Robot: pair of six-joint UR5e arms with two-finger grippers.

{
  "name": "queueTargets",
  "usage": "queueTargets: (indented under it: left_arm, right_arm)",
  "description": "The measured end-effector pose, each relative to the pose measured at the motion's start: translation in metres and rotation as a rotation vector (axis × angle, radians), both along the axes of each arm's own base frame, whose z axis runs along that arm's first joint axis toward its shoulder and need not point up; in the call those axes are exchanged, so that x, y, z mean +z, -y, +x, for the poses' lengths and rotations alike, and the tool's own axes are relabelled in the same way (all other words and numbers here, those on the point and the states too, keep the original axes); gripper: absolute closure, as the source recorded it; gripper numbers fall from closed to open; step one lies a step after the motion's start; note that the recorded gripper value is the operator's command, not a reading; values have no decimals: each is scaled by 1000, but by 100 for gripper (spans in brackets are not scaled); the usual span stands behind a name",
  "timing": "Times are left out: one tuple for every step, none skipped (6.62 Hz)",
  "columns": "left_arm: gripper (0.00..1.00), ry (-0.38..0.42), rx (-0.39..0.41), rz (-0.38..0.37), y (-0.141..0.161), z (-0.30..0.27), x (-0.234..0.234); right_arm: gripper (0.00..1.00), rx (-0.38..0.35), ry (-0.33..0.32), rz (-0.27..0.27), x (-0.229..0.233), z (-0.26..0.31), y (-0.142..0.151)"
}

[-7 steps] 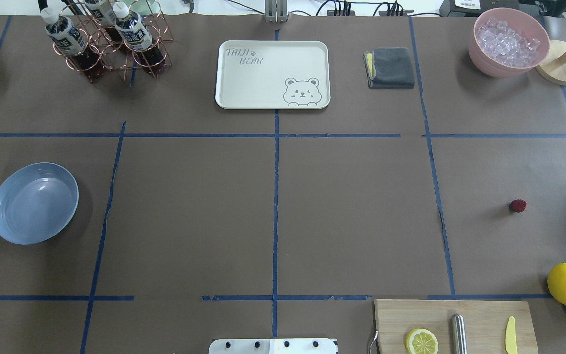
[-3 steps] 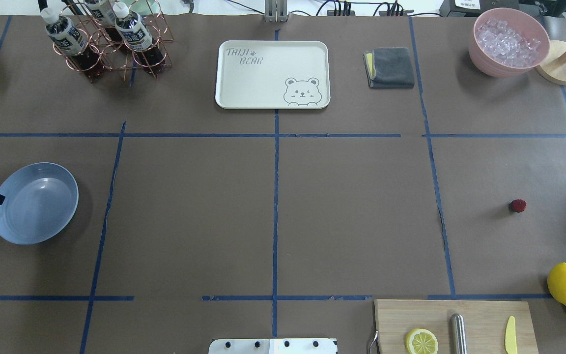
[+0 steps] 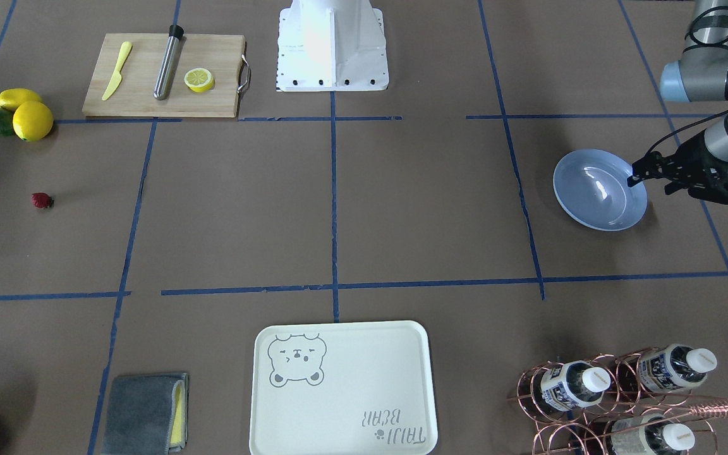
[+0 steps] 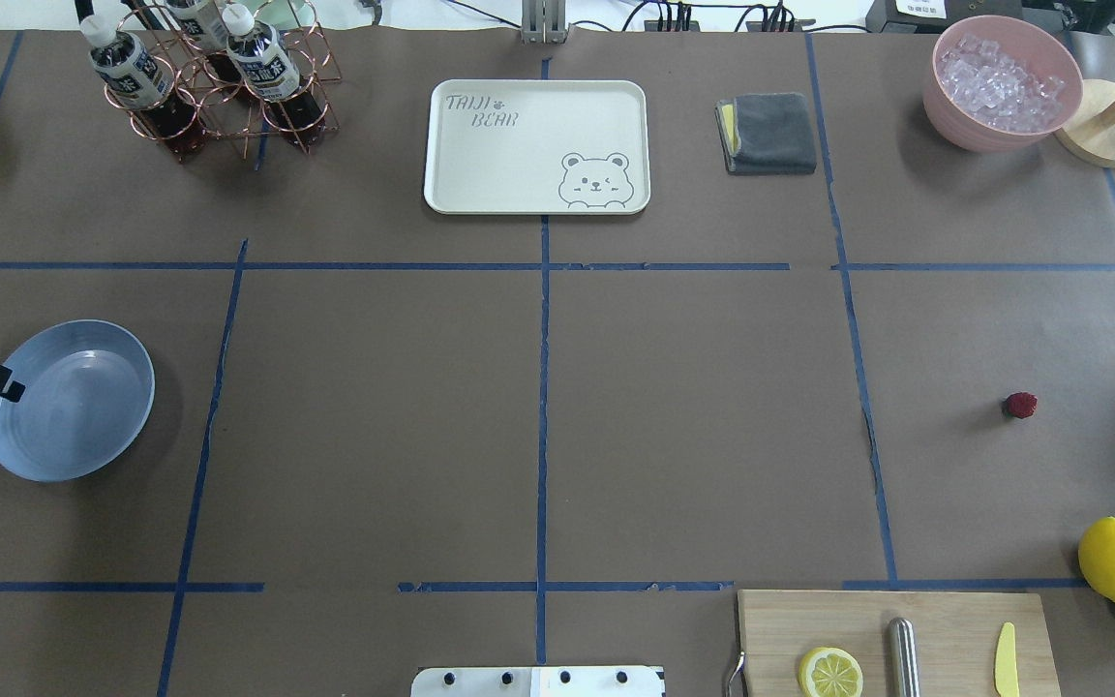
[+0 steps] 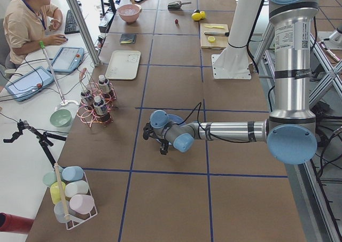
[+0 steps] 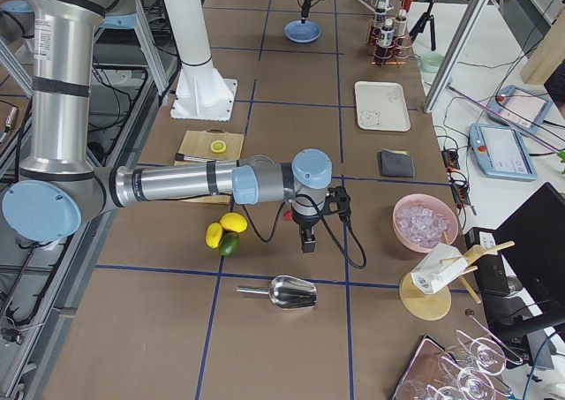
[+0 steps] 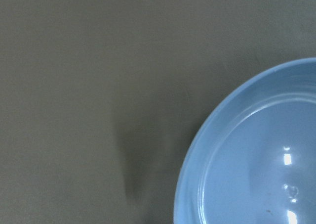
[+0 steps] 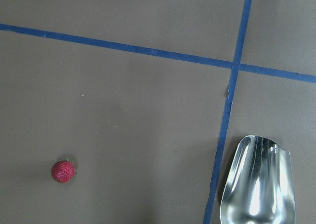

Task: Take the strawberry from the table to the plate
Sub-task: 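Reach the left gripper to the light blue plate rim and grasp it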

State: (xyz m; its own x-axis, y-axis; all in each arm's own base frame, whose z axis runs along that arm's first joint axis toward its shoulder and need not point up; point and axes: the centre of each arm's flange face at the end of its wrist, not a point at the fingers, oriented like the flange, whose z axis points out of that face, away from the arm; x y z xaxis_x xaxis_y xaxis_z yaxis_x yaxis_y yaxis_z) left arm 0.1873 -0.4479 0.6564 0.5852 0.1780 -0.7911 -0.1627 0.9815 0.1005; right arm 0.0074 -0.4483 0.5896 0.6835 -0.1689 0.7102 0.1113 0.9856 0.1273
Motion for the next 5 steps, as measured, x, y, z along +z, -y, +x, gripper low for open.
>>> queueTargets:
  left_arm:
    - [24,1,3,0,2,3,0]
    - [24,2,5,-1,2,4,2]
    - [32,4,10,-3,2,6,3]
    - [50,5,15,-4,1,9,4]
    - [83,5,19,-4,0,11,4]
  right_arm:
    - [0,-2,1,8,0,-1,0]
    - [0,-2,2,10,0,-1,0]
    - [0,-1,2,10,0,-2,0]
    - [0,-1,3,9,0,-2,0]
    - [0,0,3,8,0,-2,0]
